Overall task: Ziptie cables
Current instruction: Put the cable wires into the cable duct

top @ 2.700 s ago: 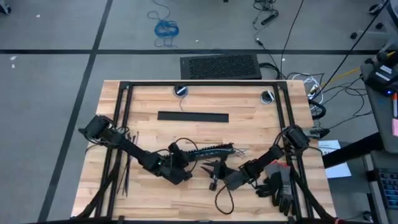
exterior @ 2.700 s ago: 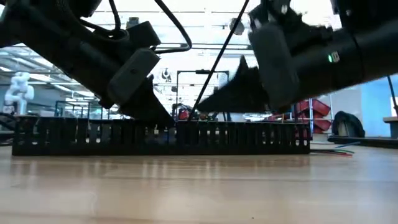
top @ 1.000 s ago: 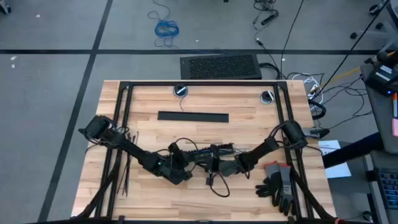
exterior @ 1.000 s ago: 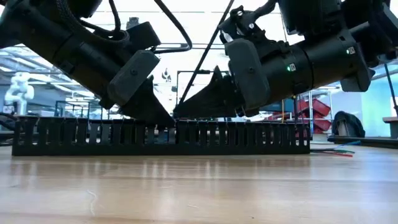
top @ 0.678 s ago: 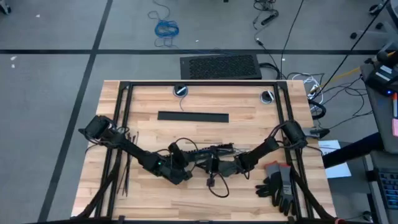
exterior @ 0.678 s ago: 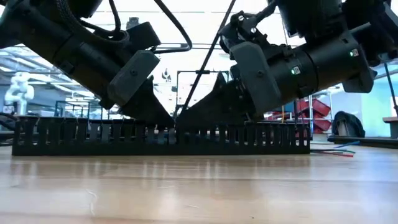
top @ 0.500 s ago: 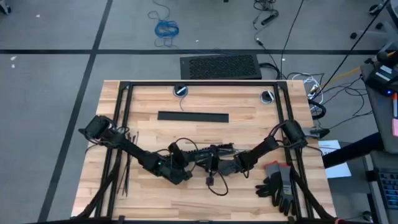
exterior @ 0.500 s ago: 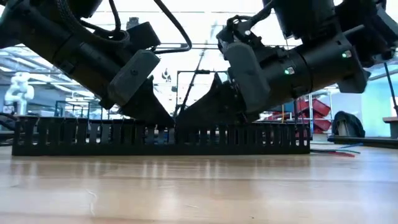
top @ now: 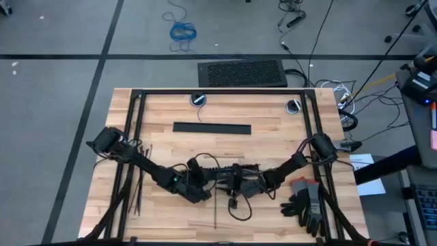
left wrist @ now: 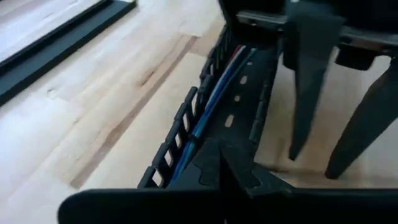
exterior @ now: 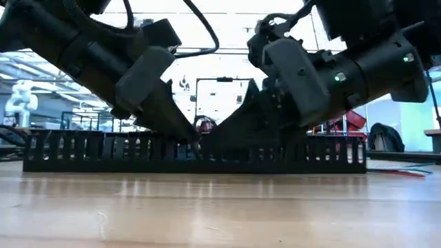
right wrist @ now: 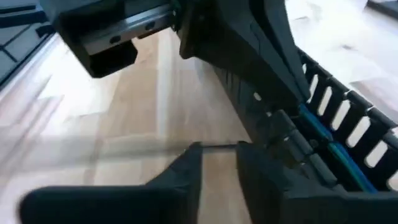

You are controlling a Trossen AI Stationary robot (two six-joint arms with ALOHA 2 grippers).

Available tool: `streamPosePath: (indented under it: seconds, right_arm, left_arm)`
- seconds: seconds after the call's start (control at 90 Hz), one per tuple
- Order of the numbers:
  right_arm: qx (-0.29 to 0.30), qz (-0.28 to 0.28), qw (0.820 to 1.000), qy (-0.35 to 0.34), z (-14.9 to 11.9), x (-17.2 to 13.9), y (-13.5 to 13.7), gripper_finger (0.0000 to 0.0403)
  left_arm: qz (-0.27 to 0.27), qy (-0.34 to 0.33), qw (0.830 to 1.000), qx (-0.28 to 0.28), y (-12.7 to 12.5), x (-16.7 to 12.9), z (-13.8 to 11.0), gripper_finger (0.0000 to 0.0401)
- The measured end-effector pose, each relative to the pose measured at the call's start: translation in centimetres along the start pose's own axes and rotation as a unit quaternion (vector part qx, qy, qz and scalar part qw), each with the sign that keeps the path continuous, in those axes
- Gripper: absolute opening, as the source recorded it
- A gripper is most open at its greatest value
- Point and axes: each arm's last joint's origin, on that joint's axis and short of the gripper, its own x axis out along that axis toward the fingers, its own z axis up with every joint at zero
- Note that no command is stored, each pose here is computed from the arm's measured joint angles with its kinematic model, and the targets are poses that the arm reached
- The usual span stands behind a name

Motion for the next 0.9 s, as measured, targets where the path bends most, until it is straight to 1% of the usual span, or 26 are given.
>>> streamPosePath:
  seconds: [0.1, 0.189, 0.322, 0.389, 0.478, 0.578, 0.744, 0.822, 0.9]
  right_arm:
    - [0.0, 0.019, 1.0, -0.006, 0.6, -0.9, 1.0, 0.0156]
    - [-0.003, 0.044, 0.999, -0.031, 2.1, -2.4, 2.4, 0.0179]
    - [-0.014, 0.069, 0.996, -0.049, 4.5, -5.1, 3.9, 0.0185]
    - [-0.018, 0.076, 0.995, -0.055, 5.6, -6.5, 4.4, 0.018]
    - [-0.028, 0.054, 0.997, -0.051, 6.7, -8.2, 4.5, 0.017]
    - [-0.037, 0.001, 0.999, -0.034, 7.1, -9.9, 4.2, 0.016]
    - [-0.046, -0.091, 0.995, 0.017, 6.9, -11.9, 2.6, 0.0146]
    - [-0.039, -0.108, 0.993, 0.041, 6.7, -12.5, 2.1, 0.014]
    - [-0.029, -0.094, 0.992, 0.077, 6.3, -12.7, 1.8, 0.0136]
  left_arm:
    - [-0.021, -0.003, 1.0, 0.017, -0.3, -0.9, 0.5, 0.0032]
    - [-0.041, -0.01, 0.998, 0.041, -0.4, -2.2, 1.2, 0.0056]
    - [-0.059, -0.012, 0.996, 0.059, 0.0, -4.0, 2.2, 0.0083]
    - [-0.065, -0.028, 0.996, 0.049, 0.1, -5.0, 3.2, 0.0091]
    - [-0.067, -0.04, 0.996, 0.044, 0.3, -5.9, 3.9, 0.0092]
    - [-0.067, -0.052, 0.996, 0.035, 0.5, -6.5, 4.4, 0.0093]
    - [-0.042, -0.081, 0.996, 0.016, 1.1, -7.5, 5.3, 0.0093]
    - [-0.036, -0.09, 0.995, 0.011, 1.3, -8.2, 5.7, 0.0093]
    - [-0.045, -0.094, 0.995, 0.008, 1.5, -8.9, 6.1, 0.0093]
